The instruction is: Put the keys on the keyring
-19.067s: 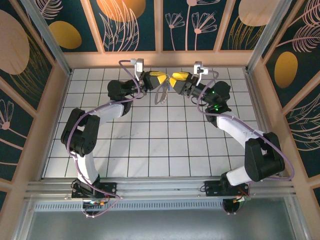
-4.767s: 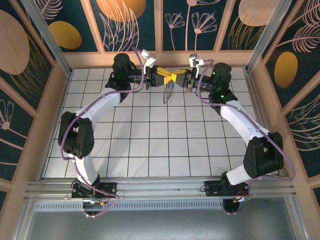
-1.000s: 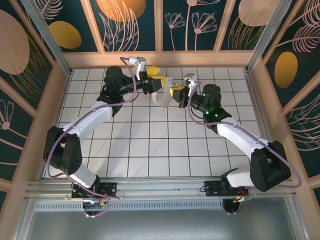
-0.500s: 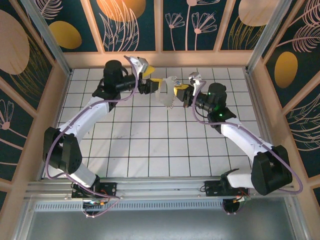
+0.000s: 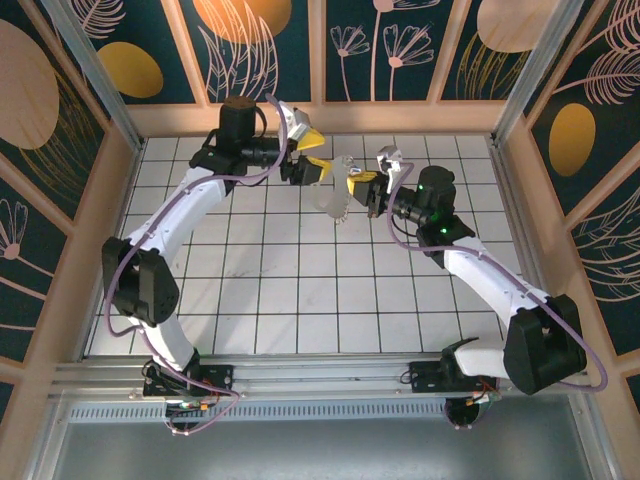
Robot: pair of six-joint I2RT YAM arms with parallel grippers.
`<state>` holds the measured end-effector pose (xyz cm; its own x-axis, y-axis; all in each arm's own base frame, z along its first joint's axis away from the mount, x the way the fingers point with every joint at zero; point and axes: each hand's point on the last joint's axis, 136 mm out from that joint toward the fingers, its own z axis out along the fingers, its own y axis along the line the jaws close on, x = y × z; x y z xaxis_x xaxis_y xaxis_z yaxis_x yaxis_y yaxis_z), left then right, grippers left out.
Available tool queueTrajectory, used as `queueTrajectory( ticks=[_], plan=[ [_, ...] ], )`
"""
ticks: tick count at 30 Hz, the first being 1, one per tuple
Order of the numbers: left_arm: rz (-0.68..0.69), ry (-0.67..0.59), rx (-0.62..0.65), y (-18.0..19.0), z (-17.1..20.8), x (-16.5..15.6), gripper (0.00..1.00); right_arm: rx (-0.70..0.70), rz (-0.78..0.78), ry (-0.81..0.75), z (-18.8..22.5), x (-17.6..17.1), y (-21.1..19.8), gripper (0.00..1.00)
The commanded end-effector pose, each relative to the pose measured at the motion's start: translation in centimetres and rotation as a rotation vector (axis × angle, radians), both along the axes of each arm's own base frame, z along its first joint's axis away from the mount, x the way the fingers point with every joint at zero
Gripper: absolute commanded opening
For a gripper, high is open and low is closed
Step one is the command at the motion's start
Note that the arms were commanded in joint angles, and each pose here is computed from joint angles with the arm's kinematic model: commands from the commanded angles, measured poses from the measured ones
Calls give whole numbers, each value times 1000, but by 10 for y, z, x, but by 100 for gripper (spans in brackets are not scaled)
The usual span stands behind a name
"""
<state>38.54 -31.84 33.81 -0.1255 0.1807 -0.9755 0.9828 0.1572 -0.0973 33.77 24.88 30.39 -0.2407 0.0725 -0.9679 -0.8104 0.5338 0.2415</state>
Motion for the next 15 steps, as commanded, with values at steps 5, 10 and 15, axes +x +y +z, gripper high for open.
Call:
queueTrajectory(
  ticks=[5, 10, 15],
  plan=[
    [-78, 48, -12, -5, -3, -4, 78, 14, 36, -77, 21, -8, 1, 0],
    [-100, 62, -22, -9, -2, -4, 76, 13, 38, -74, 21, -7, 2, 0],
    [-122, 73, -22, -15, -5, -7, 72, 12, 39, -75, 21, -6, 2, 0]
  ],
)
